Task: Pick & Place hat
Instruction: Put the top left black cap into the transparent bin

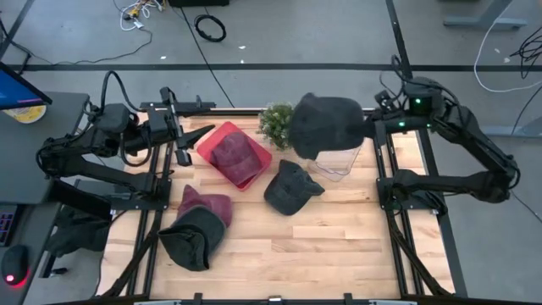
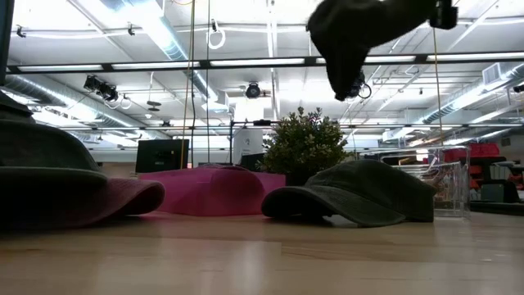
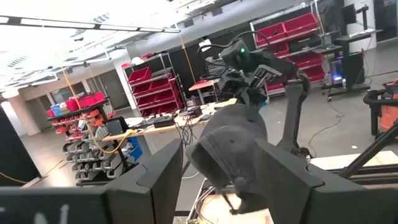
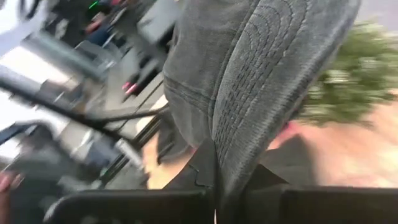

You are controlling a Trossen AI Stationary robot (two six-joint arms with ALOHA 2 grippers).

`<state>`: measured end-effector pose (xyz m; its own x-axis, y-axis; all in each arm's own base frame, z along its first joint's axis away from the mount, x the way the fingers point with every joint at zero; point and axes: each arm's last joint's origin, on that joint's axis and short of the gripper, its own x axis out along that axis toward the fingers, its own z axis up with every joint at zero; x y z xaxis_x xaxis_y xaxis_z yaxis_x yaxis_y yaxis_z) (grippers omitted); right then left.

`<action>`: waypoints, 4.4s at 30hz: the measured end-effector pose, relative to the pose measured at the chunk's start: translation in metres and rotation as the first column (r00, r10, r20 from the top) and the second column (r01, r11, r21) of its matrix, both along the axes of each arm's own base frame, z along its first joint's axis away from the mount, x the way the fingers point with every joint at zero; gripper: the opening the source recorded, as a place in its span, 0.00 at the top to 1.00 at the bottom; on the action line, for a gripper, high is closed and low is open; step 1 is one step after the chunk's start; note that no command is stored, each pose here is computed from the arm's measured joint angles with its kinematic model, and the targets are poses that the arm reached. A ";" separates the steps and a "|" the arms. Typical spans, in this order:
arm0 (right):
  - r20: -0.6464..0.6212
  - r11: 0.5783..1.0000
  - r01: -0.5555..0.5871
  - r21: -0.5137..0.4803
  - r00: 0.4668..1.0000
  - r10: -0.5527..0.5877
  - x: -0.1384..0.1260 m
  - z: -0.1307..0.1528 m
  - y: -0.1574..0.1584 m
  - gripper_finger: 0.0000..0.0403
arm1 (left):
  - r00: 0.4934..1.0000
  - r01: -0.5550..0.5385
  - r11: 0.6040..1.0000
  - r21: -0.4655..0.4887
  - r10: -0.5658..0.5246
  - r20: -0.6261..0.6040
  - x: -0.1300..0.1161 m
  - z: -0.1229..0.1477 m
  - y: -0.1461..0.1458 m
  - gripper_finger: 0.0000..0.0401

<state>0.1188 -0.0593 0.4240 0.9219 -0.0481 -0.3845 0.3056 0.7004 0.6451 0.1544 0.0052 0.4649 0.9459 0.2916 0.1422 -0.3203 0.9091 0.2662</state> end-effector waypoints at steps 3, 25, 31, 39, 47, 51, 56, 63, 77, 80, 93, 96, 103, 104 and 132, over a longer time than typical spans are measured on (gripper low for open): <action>-0.036 0.991 0.135 -0.013 0.990 -0.136 -0.013 -0.001 0.002 0.99 | 1.000 0.001 1.000 -0.011 -0.001 0.001 0.000 0.000 0.000 0.51; -0.583 0.914 0.182 -0.363 0.721 -0.375 -0.010 -0.041 -0.021 0.99 | 1.000 0.005 0.999 -0.045 -0.006 -0.019 0.001 -0.003 0.000 0.51; -0.713 0.906 0.008 -0.423 0.614 -0.339 0.010 -0.055 -0.037 0.99 | 0.998 0.005 0.996 -0.085 -0.010 -0.059 0.004 -0.009 0.000 0.51; -0.816 0.917 -0.119 -0.382 0.509 -0.273 0.027 -0.071 -0.050 0.99 | 0.995 -0.016 0.996 -0.092 0.007 -0.099 0.010 -0.014 0.000 0.51; -0.869 0.937 -0.160 -0.311 0.447 -0.212 0.038 -0.083 -0.057 0.99 | 0.993 -0.046 0.995 -0.083 0.036 -0.114 0.015 -0.016 0.001 0.51; -0.890 0.944 -0.177 -0.279 0.417 -0.184 0.044 -0.089 -0.061 0.99 | 0.992 -0.051 0.995 -0.081 0.041 -0.118 0.017 -0.016 0.001 0.51; -0.907 0.953 -0.201 -0.228 0.400 -0.133 0.054 -0.098 -0.066 0.99 | 0.991 -0.052 0.995 -0.080 0.042 -0.128 0.020 -0.018 0.001 0.51; -0.933 0.961 -0.228 -0.157 0.353 -0.069 0.068 -0.114 -0.075 0.99 | 0.990 -0.053 0.995 -0.080 0.042 -0.132 0.021 -0.018 0.001 0.51; -0.941 0.956 -0.271 -0.113 0.337 -0.016 0.083 -0.128 -0.084 0.98 | 0.990 -0.053 0.995 -0.082 0.041 -0.133 0.021 -0.018 0.001 0.51; -0.928 0.955 -0.268 -0.123 0.371 -0.015 0.085 -0.128 -0.085 0.98 | 0.990 -0.052 0.995 -0.082 0.041 -0.133 0.021 -0.018 0.001 0.51; -0.906 0.955 -0.281 -0.095 0.421 0.034 0.094 -0.137 -0.089 0.99 | 0.990 -0.052 0.995 -0.081 0.041 -0.133 0.021 -0.018 0.001 0.51; -0.915 0.955 -0.285 -0.076 0.401 0.047 0.094 -0.148 -0.089 0.99 | 0.990 -0.053 0.995 -0.081 0.041 -0.133 0.021 -0.018 0.001 0.51; -0.930 0.957 -0.288 -0.033 0.361 0.076 0.089 -0.181 -0.086 0.99 | 0.990 -0.053 0.995 -0.081 0.042 -0.133 0.021 -0.018 0.001 0.51; -0.931 0.954 -0.298 -0.020 0.354 0.091 0.088 -0.185 -0.085 0.99 | 0.990 -0.053 0.995 -0.081 0.042 -0.133 0.021 -0.018 0.001 0.51; -0.982 0.900 -0.410 -0.146 0.174 -0.079 0.080 -0.188 -0.089 0.67 | 0.989 -0.063 0.995 -0.083 0.051 -0.140 0.021 -0.019 0.003 0.51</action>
<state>0.1991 -0.1478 0.2356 -0.1641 -0.2810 -0.9456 0.3432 0.8824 -0.3218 0.1757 0.0078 0.4457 0.9363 0.3508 -0.0169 -0.3376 0.9123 0.2319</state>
